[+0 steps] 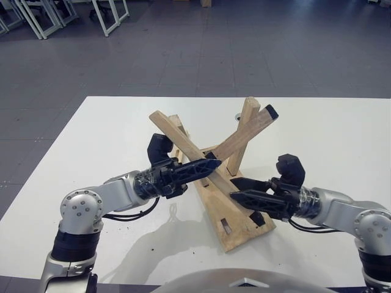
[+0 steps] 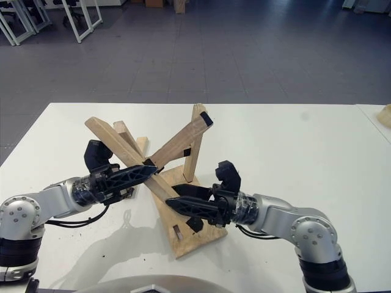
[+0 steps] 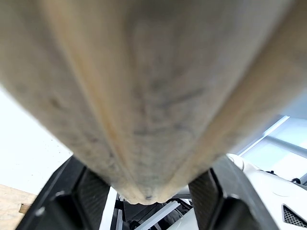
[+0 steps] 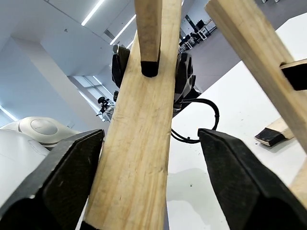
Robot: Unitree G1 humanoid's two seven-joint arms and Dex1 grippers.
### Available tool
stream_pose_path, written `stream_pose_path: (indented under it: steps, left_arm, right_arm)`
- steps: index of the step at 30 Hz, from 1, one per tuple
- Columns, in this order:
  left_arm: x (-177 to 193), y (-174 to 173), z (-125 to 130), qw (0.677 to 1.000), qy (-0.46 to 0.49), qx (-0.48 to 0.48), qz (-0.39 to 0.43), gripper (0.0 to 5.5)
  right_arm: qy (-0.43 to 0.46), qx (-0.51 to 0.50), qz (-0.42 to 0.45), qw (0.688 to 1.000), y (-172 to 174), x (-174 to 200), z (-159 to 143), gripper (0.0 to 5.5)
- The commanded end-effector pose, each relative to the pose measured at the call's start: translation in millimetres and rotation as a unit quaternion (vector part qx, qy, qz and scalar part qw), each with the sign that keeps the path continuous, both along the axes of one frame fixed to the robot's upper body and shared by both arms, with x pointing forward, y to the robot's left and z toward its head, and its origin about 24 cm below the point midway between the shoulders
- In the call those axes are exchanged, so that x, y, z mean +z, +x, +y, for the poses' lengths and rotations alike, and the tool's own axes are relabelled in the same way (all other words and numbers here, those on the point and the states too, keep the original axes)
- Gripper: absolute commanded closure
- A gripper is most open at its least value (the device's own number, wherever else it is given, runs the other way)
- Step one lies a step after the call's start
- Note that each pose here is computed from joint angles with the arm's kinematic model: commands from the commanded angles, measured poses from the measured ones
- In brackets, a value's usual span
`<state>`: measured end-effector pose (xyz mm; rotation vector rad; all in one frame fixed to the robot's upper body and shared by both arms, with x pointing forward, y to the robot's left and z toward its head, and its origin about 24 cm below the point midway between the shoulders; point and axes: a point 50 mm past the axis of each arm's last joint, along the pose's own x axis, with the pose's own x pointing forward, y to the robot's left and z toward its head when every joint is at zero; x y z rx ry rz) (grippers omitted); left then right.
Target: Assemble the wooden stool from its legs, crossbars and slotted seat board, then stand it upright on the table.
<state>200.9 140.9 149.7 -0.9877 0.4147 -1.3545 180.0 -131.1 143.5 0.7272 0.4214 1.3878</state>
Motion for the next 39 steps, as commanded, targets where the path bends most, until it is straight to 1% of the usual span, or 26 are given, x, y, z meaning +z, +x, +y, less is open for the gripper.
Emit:
stream_pose_path:
  steps: [1, 3, 4, 5, 6, 7, 8, 10, 13, 17, 19, 22, 27, 28, 30, 35, 39]
  left_arm:
    - [-2, 6, 7, 0.999, 0.004, 0.034, -0.003, 3.44]
    - [1, 8, 14, 0.999, 0.007, 0.052, -0.011, 3.44]
    - [4, 8, 18, 0.998, 0.011, 0.063, -0.017, 3.44]
    - [7, 8, 23, 0.996, 0.020, 0.079, -0.026, 3.44]
    - [11, 7, 27, 0.995, 0.030, 0.094, -0.036, 3.44]
    - [15, 3, 29, 0.992, 0.053, 0.104, -0.050, 3.44]
    - [18, 0, 30, 0.990, 0.070, 0.109, -0.060, 3.44]
    - [18, -8, 26, 0.983, 0.120, 0.111, -0.087, 3.44]
    - [10, -15, 19, 0.963, 0.202, 0.107, -0.144, 3.44]
    - [10, -16, 15, 0.945, 0.238, 0.096, -0.204, 3.45]
    - [10, -16, 14, 0.941, 0.242, 0.093, -0.218, 3.45]
    - [2, -22, 10, 0.941, 0.248, 0.073, -0.219, 3.45]
    - [-8, -28, 10, 0.940, 0.259, 0.061, -0.212, 3.45]
    - [-9, -28, 10, 0.940, 0.260, 0.064, -0.212, 3.45]
    - [-11, -29, 10, 0.939, 0.263, 0.067, -0.213, 3.45]
    - [-16, -28, 9, 0.938, 0.266, 0.067, -0.212, 3.45]
    - [-18, -28, 8, 0.936, 0.271, 0.070, -0.214, 3.45]
  right_arm:
    - [-0.033, -0.041, -0.040, 0.998, 9, 11, -21, 1.66]
    - [-0.075, -0.079, -0.056, 0.992, 13, 12, -42, 1.66]
    - [-0.125, -0.098, -0.069, 0.985, 14, 8, -53, 1.66]
    - [-0.220, -0.118, -0.095, 0.964, 15, -3, -63, 1.66]
    - [-0.317, -0.118, -0.133, 0.932, 13, -16, -71, 1.66]
    - [-0.408, -0.083, -0.195, 0.888, 4, -31, -74, 1.66]
    - [-0.449, -0.039, -0.242, 0.859, -7, -40, -71, 1.66]
    - [-0.444, 0.015, -0.287, 0.849, -27, -50, -58, 1.66]
    - [-0.434, 0.018, -0.333, 0.837, -30, -54, -51, 1.66]
    - [-0.429, 0.031, -0.381, 0.819, -29, -58, -49, 1.66]
    - [-0.421, 0.036, -0.401, 0.813, -29, -60, -43, 1.66]
    - [-0.403, 0.065, -0.416, 0.812, -37, -67, -29, 1.66]
    - [-0.394, 0.098, -0.430, 0.807, -47, -79, -17, 1.66]
    - [-0.393, 0.106, -0.436, 0.803, -46, -82, -15, 1.66]
    - [-0.402, 0.120, -0.460, 0.783, -42, -90, -9, 1.66]
    - [-0.435, 0.074, -0.454, 0.774, -19, -111, -1, 1.66]
    - [-0.434, 0.053, -0.447, 0.780, -13, -111, 0, 1.66]
